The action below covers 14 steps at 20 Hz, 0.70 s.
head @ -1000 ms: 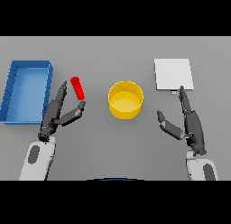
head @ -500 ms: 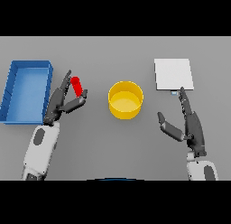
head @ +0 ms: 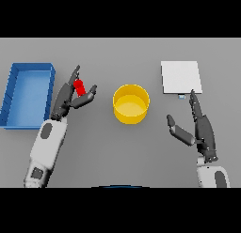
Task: Pick up the red beaker and tilt it to pour out 1 green nut into yellow bowl. Pick up the yellow bowl and place it on the metallic measuring scale.
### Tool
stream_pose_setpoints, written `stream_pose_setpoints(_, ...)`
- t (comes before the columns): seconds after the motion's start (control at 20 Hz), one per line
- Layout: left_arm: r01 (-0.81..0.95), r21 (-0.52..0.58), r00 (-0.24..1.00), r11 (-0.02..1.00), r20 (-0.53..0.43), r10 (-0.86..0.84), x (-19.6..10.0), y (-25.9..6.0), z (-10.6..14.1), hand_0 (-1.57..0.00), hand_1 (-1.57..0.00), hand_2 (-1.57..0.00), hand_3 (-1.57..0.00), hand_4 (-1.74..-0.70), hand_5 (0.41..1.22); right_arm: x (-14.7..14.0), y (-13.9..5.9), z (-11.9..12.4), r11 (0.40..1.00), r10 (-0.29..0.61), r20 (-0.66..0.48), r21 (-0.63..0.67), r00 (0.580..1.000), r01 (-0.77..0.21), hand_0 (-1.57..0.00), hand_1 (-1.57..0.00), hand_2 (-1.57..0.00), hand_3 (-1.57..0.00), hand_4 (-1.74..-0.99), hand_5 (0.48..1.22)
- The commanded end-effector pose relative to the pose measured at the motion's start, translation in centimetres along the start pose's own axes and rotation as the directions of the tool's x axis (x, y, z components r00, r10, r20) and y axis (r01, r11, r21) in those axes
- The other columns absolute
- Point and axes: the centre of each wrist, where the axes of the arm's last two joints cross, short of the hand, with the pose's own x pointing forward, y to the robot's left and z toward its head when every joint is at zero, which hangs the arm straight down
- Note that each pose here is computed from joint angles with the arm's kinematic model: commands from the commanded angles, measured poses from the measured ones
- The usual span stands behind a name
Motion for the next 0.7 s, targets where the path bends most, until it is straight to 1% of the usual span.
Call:
stream_pose_setpoints(0.0, -0.005, 0.001, 1.0, 1.0, 0.004, 0.005, -0.3, 0.0, -0.2, 0.0, 0.0, 0.0, 0.0, -1.32, 0.692, -0.1, 0.1, 0.4, 1.0, 0.006, 0.009, 0.004, 1.0, -0.006, 0.0, 0.0, 0.0, 0.0, -1.264, 0.64)
stream_pose_setpoints(0.05, -0.013, -0.004, 1.0, 1.0, 0.009, 0.013, -0.2, -0.3, -0.5, 0.0, 0.0, 0.0, 0.0, -1.33, 0.695, -0.1, 0.1, 0.3, 1.0, 0.008, -0.003, 0.006, 1.0, -0.008, 0.0, 0.0, 0.0, 0.0, -1.264, 0.64)
stream_pose_setpoints(0.15, -0.031, 0.008, 0.999, 0.999, 0.008, 0.031, -0.4, -0.5, -0.9, 0.0, 0.0, 0.0, 0.0, -1.35, 0.704, 0.0, 0.1, 0.3, 1.0, 0.006, 0.015, 0.001, 1.0, -0.006, 0.0, 0.0, 0.0, 0.0, -1.261, 0.641)
stream_pose_setpoints(0.2, -0.056, 0.015, 0.998, 0.998, 0.018, 0.056, -0.1, -0.8, -1.2, 0.0, -0.03, -0.07, -0.03, -1.38, 0.724, 0.0, 0.4, 0.1, 1.0, 0.005, 0.006, 0.005, 1.0, -0.005, 0.0, 0.0, 0.0, 0.0, -1.259, 0.642)
stream_pose_setpoints(0.25, -0.073, 0.033, 0.997, 0.997, 0.016, 0.072, -0.3, -0.9, -1.4, -0.12, -0.15, -0.18, -0.12, -1.41, 0.75, 0.1, 0.4, -0.1, 1.0, 0.007, 0.007, 0.002, 1.0, -0.007, 0.0, 0.0, 0.0, 0.0, -1.26, 0.642)
stream_pose_setpoints(0.3, -0.093, 0.043, 0.996, 0.995, 0.004, 0.093, -0.6, -1.2, -1.2, -0.29, -0.33, -0.36, -0.29, -1.45, 0.783, -0.1, 0.4, -0.1, 1.0, 0.011, -0.004, 0.003, 1.0, -0.011, 0.0, 0.0, 0.0, 0.0, -1.258, 0.644)
stream_pose_setpoints(0.35, -0.095, 0.058, 0.995, 0.994, -0.008, 0.095, -0.3, -1.2, -1.5, -0.44, -0.48, -0.52, -0.55, -1.45, 0.871, -0.1, 0.2, 0.0, 1.0, 0.016, 0.006, -0.002, 1.0, -0.016, 0.0, 0.0, 0.0, 0.0, -1.257, 0.645)
stream_pose_setpoints(0.4, -0.073, 0.063, 0.997, 0.995, -0.009, 0.074, -0.2, -1.2, -1.7, -0.66, -0.7, -0.73, -0.72, -1.5, 0.941, -0.4, 0.1, 0.2, 1.0, 0.021, 0.002, -0.005, 1.0, -0.021, 0.0, 0.0, 0.0, 0.0, -1.255, 0.644)
stream_pose_setpoints(0.45, -0.063, 0.055, 0.998, 0.997, -0.001, 0.063, -0.1, -1.5, -1.9, -0.84, -0.87, -0.9, -0.84, -1.54, 0.997, -0.3, -0.1, 0.0, 1.0, 0.018, 0.001, -0.005, 1.0, -0.018, 0.0, 0.0, 0.0, 0.0, -1.256, 0.646)
stream_pose_setpoints(0.5, -0.047, 0.047, 0.999, 0.998, 0.007, 0.046, -0.1, -1.4, -2.0, -0.99, -1.01, -1.03, -0.93, -1.57, 1.042, -0.6, -0.1, 0.3, 1.0, 0.015, -0.003, -0.003, 1.0, -0.015, 0.0, 0.0, 0.0, 0.0, -1.254, 0.645)
stream_pose_setpoints(0.55, -0.037, 0.028, 0.999, 0.999, 0.015, 0.037, 0.0, -1.3, -1.9, -1.11, -1.12, -1.14, -0.97, -1.6, 1.078, -0.4, 0.3, 0.3, 1.0, 0.009, 0.003, -0.004, 1.0, -0.009, 0.0, 0.0, 0.0, 0.0, -1.252, 0.644)
stream_pose_setpoints(0.6, -0.021, 0.021, 0.999, 1.0, 0.027, 0.02, -0.2, -1.5, -1.7, -1.2, -1.21, -1.23, -1.09, -1.57, 1.106, -0.1, 0.3, 0.2, 1.0, 0.011, 0.005, -0.003, 1.0, -0.011, 0.0, 0.0, 0.0, 0.0, -1.25, 0.643)
stream_pose_setpoints(0.65, -0.018, 0.017, 1.0, 1.0, 0.015, 0.018, 0.0, -1.5, -1.8, -1.27, -1.29, -1.3, -1.19, -1.54, 1.129, -0.3, 0.5, 0.1, 1.0, 0.0, -0.004, -0.004, 1.0, 0.0, 0.0, 0.0, 0.0, 0.0, -1.254, 0.644)
